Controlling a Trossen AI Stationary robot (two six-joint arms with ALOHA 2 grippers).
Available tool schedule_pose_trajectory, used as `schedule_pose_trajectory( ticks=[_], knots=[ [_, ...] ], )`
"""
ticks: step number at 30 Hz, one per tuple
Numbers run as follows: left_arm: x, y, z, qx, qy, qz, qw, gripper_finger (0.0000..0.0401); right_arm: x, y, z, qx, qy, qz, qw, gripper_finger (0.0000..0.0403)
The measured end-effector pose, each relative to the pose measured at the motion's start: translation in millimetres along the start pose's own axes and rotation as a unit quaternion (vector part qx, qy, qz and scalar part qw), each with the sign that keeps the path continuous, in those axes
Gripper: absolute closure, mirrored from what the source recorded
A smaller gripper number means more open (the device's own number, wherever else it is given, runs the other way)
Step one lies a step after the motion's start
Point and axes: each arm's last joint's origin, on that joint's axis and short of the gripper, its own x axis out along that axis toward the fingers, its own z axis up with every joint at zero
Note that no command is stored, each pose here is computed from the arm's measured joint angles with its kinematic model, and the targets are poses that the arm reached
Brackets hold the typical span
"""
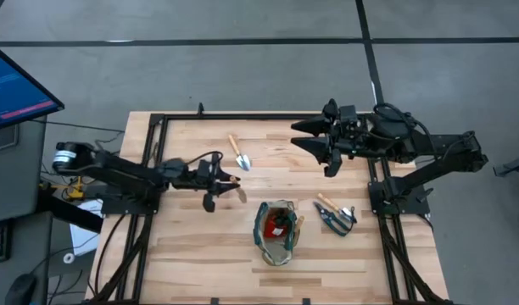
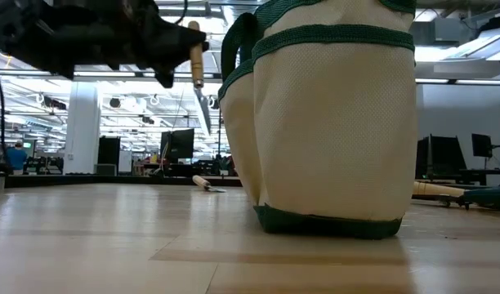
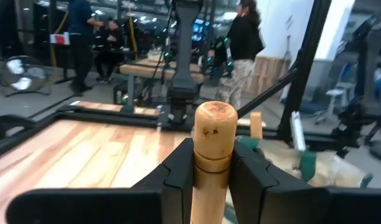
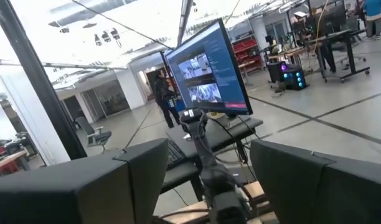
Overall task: Pick & Place Garden tools in Gardening bag
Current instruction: Put the brown trowel into the green gardening bag
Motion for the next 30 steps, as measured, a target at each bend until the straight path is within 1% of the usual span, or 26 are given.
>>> schedule_pose_trajectory(
  ticks=[3,6,10,12,21,25,30],
  knots=[
    [7,1,-5,-0.018,-0.022,-0.029,0.999,0.033,-1,0,2,0.002,-0.007,0.002,1.0,0.0182],
    [21,-2,-5,-0.026,-0.022,-0.057,0.998,0.0329,-1,1,4,0.005,-0.018,0.006,1.0,0.0182],
    [42,-6,1,-0.026,-0.029,-0.101,0.994,0.0329,-2,2,7,0.007,-0.027,0.009,1.0,0.0182],
    [50,-9,3,-0.026,-0.033,-0.115,0.993,0.0329,-2,2,6,0.007,-0.026,0.009,1.0,0.0182],
    [60,-13,12,-0.018,-0.05,-0.125,0.991,0.0329,-2,2,6,0.007,-0.026,0.01,1.0,0.0182],
    [63,-13,16,-0.004,-0.06,-0.125,0.99,0.0329,-2,2,6,0.007,-0.026,0.01,1.0,0.0182],
    [64,-13,12,0.001,-0.039,-0.122,0.992,0.0329,-2,2,6,0.007,-0.026,0.01,1.0,0.0182]
  ],
)
